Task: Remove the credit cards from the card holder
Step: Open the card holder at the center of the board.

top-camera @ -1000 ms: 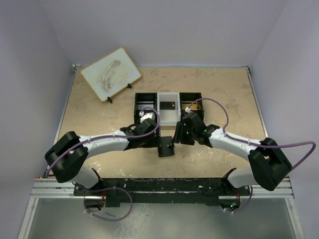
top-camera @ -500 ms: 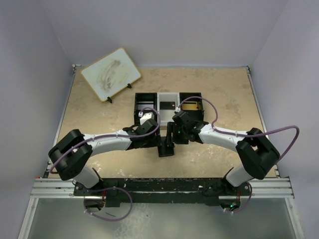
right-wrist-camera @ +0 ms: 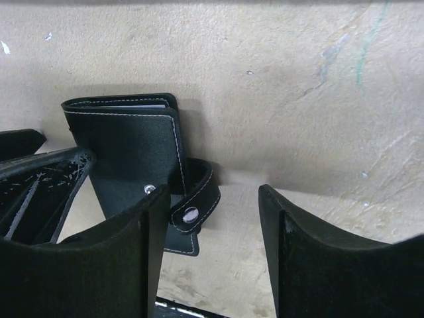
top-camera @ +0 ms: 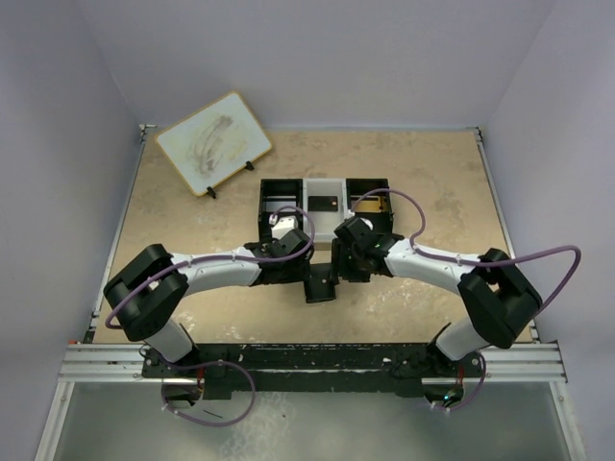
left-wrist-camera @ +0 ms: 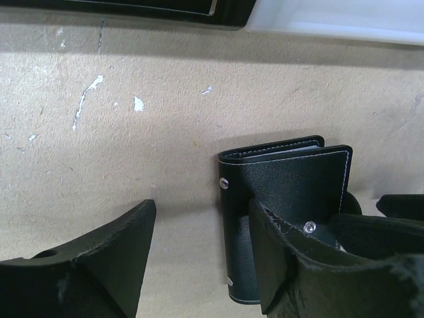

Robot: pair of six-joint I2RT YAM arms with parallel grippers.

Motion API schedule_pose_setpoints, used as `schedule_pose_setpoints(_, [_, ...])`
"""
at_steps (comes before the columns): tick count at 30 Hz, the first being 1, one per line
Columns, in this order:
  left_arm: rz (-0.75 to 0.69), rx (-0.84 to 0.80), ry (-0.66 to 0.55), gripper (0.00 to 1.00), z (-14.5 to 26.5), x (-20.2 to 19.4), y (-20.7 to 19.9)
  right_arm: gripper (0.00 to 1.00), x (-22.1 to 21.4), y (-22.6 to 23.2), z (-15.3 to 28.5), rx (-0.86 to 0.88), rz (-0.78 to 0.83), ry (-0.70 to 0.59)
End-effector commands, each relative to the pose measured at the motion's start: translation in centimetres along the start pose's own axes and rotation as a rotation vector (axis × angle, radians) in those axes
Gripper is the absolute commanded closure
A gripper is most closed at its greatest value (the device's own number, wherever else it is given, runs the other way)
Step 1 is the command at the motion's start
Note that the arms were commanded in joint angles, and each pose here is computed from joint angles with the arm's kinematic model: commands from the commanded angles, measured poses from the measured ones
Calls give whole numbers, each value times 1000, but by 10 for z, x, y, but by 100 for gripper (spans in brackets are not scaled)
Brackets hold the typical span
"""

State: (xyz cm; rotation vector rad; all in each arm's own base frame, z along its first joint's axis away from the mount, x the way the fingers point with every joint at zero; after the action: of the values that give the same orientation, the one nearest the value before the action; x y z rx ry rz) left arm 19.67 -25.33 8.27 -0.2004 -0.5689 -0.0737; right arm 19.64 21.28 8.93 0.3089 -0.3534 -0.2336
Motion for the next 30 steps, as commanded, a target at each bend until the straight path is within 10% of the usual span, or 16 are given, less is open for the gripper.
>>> schedule_pose_setpoints(1, [-41, 71, 30, 45, -4, -12, 11, 42, 4, -13, 8, -22, -52, -41])
schedule_pose_setpoints(30, [-32, 41, -87, 44, 23, 11, 3, 100, 10, -7, 9, 181, 45, -38])
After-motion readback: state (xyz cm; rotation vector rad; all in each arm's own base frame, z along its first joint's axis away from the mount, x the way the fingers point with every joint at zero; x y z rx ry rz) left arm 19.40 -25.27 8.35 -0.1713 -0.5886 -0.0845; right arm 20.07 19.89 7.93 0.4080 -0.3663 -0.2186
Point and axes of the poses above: each gripper's point midway between its finger pads, its own z axis back along the fingers, its own y axis along the line the jaws close on, x = y × z, the point moved 7 cm from there along z, back along the fingers, and after that the axes turned 11 degrees about -z, right-handed, at the moved point
